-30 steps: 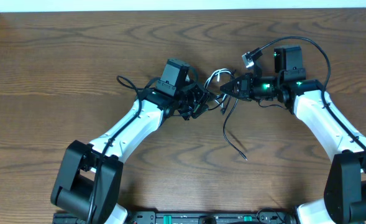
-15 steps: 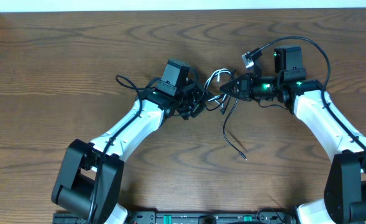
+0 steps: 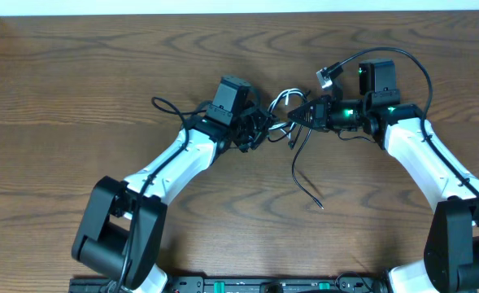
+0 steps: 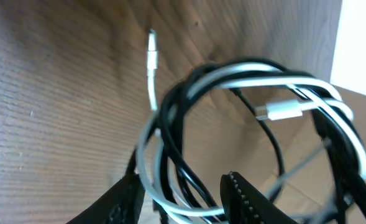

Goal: Untangle cables

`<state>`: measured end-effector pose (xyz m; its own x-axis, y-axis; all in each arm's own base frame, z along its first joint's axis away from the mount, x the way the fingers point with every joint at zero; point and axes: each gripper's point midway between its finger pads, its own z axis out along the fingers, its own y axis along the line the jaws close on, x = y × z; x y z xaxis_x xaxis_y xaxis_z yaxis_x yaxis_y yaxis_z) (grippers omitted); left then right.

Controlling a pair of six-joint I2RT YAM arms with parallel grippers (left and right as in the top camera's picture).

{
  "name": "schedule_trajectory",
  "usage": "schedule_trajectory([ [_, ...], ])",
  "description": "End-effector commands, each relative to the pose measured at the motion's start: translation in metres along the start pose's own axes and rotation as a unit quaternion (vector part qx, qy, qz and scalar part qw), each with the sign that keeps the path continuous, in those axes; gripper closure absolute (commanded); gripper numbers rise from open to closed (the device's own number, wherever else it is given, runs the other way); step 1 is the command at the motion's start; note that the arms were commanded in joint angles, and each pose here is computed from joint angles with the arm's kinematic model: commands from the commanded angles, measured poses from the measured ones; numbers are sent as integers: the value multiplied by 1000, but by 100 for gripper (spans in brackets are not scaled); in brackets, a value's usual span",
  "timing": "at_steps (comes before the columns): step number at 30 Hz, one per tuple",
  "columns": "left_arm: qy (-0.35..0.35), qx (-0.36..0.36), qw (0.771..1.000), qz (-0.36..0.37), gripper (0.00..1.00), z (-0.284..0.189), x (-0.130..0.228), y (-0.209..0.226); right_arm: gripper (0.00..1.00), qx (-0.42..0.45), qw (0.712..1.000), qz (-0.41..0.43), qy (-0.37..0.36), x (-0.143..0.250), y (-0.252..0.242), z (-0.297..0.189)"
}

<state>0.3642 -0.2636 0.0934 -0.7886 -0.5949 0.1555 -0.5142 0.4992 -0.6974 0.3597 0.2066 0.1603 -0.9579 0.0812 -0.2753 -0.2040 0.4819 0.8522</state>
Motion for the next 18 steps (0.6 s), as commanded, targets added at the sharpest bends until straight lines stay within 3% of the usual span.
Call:
schedule_trajectory([
  [1,-1,-16,1000,-20,61,10,-1,12,99,-15,1000,-8,10,4,4,3],
  [5,-4,-16,1000,-19,75,9,-4,12,99,-13,1000,-10,9,4,4,3],
  [8,-12,-15,1000,0,92,5,-16,14,99,-8,1000,-24,9,5,2,3],
  [18,72,64,990,106,93,-27,-36,7,99,131,991,-12,-16,2,-48,-4],
])
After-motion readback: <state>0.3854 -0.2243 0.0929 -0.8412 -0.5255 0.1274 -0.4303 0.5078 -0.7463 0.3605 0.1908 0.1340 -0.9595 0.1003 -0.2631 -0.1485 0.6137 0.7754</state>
